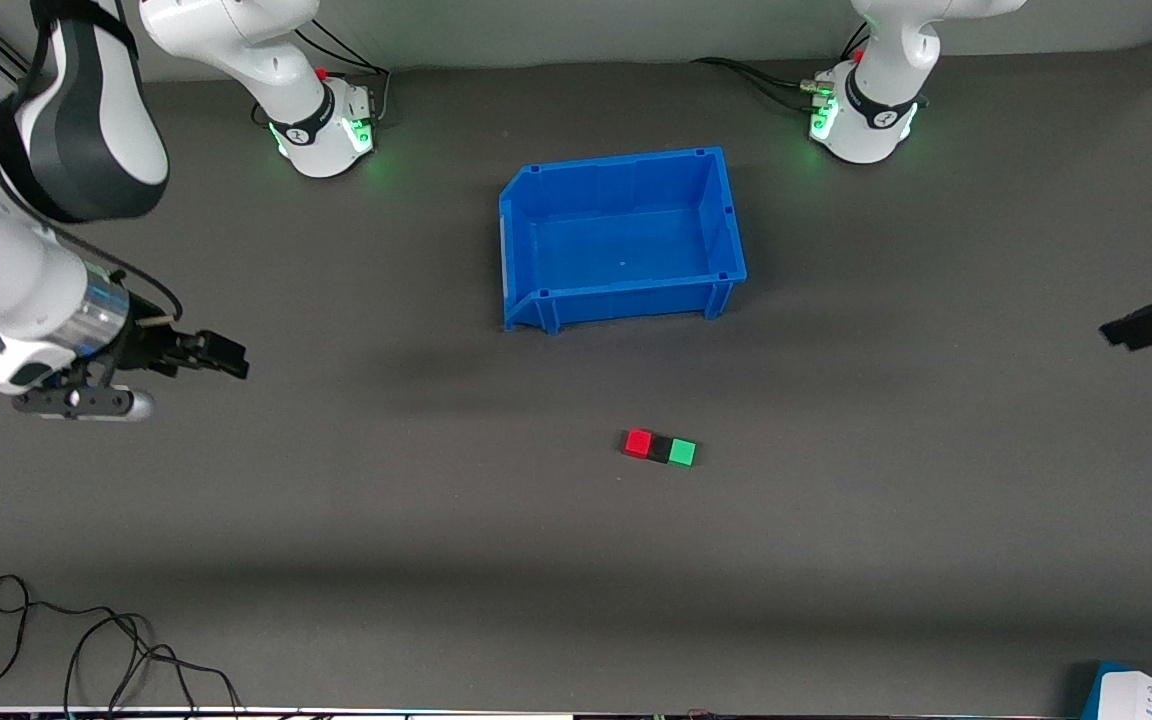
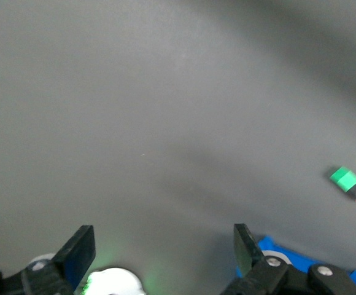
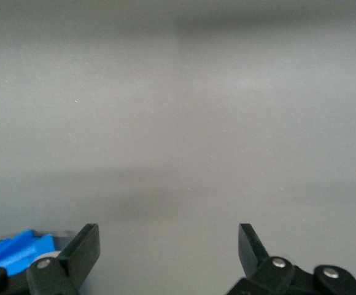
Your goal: Attach green and red cubes to black cube
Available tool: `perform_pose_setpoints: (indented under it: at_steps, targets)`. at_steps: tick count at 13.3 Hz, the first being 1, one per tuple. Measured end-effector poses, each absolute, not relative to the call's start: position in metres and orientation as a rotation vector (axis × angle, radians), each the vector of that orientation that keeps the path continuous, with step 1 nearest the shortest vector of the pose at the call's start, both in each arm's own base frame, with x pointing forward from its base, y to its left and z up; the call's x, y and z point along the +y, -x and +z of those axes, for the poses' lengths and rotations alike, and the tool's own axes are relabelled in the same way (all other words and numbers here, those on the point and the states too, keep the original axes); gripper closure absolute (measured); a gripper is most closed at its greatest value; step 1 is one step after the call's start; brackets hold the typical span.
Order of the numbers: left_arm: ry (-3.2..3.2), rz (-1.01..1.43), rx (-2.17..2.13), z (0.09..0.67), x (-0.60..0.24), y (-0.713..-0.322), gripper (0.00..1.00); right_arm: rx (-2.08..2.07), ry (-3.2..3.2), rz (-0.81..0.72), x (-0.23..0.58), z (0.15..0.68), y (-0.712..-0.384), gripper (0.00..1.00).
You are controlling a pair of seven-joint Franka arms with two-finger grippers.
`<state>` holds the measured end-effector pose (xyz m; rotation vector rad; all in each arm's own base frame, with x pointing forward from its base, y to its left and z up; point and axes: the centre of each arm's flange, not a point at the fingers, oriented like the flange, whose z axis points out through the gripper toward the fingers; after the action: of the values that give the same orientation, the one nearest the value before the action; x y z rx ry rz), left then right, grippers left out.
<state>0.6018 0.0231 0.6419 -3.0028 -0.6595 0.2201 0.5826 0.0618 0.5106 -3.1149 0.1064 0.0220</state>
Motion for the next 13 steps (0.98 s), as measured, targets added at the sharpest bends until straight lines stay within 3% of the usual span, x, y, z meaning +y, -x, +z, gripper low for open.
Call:
perform_pose_setpoints:
  at_steps: [6, 13]
  targets:
    - [3.058, 0.231, -0.44, 0.654, 0.034, -0.591, 0.0, 0.112, 3.149, -0.029, 0.041, 0.568, -0.543, 0.0]
    - [3.103, 0.236, -0.164, 0.653, 0.017, -0.592, 0.0, 0.142, 3.151, 0.035, 0.031, 0.568, -0.555, 0.0]
